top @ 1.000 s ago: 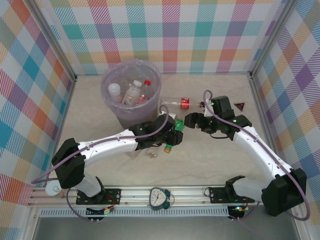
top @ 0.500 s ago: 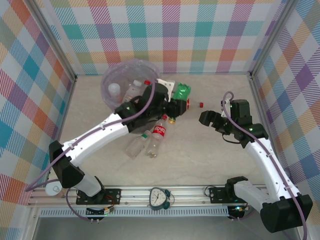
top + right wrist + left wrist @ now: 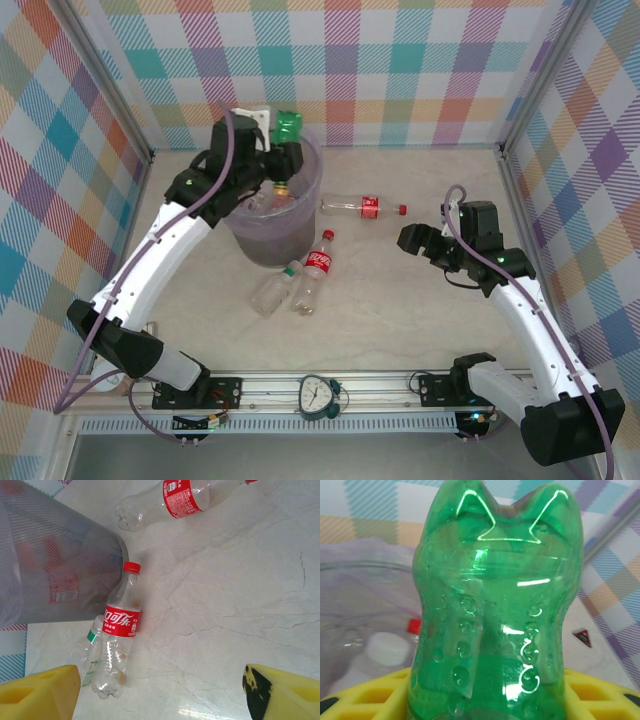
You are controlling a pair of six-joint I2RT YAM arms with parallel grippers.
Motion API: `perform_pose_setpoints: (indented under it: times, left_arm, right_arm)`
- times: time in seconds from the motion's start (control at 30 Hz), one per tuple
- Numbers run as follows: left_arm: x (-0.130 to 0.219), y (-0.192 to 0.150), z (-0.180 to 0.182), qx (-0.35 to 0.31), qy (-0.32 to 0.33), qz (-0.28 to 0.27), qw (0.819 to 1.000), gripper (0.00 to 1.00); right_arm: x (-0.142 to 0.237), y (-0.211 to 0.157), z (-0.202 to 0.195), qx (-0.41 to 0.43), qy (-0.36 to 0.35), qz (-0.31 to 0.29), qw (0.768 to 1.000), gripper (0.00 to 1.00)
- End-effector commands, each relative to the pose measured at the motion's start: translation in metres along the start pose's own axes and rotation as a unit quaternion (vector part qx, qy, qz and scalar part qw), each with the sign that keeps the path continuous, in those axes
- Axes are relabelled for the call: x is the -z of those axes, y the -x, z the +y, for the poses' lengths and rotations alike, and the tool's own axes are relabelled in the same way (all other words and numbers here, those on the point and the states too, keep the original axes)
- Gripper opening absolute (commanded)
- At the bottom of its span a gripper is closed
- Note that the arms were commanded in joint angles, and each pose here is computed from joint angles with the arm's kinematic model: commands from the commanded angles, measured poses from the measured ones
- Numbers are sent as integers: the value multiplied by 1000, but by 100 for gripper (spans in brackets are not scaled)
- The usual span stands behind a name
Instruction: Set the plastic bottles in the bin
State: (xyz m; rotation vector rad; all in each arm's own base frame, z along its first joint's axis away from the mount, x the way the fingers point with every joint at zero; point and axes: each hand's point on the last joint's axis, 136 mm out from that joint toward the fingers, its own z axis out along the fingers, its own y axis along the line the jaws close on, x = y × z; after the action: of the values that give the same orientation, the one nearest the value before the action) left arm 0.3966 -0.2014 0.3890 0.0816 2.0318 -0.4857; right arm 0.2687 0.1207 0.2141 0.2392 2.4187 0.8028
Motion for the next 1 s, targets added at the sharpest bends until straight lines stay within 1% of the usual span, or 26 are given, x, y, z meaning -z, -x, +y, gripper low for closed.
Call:
perform_pose_setpoints:
  times: [0.0,0.13,0.27,0.4,0.6,0.73,0.83,0.97]
  left_arm:
    - [14,17,24,2,20,-14,1000,32]
    - [-3,7,45,-2,42,17,999,32]
    - [-23,-15,32,-28,-4,54,998,32]
    - [-40,-39,24,-59,-25,93,994,32]
    - [-66,-81,29,-76,-20,162,984,31]
    - [-79,-109,33,-82,-21,213,973,32]
    - [-86,-125,37,-79,-20,235,969,36]
    - [-90,-137,38,-70,-23,250,966,46]
  right_arm:
    - [-2,-4,-2,1,3,7,1000,84]
    - [-4,-6,-4,-2,3,9,1000,84]
    - [-3,-6,-7,2,-5,8,1000,84]
    - [-3,-8,-9,2,-10,8,1000,84]
    - [-6,-10,-12,-1,-14,13,1000,84]
    - [-9,-9,-12,-2,-13,15,1000,84]
    - [-10,-9,-13,-3,-14,16,1000,84]
    - [-12,-10,-14,-4,-15,18,1000,84]
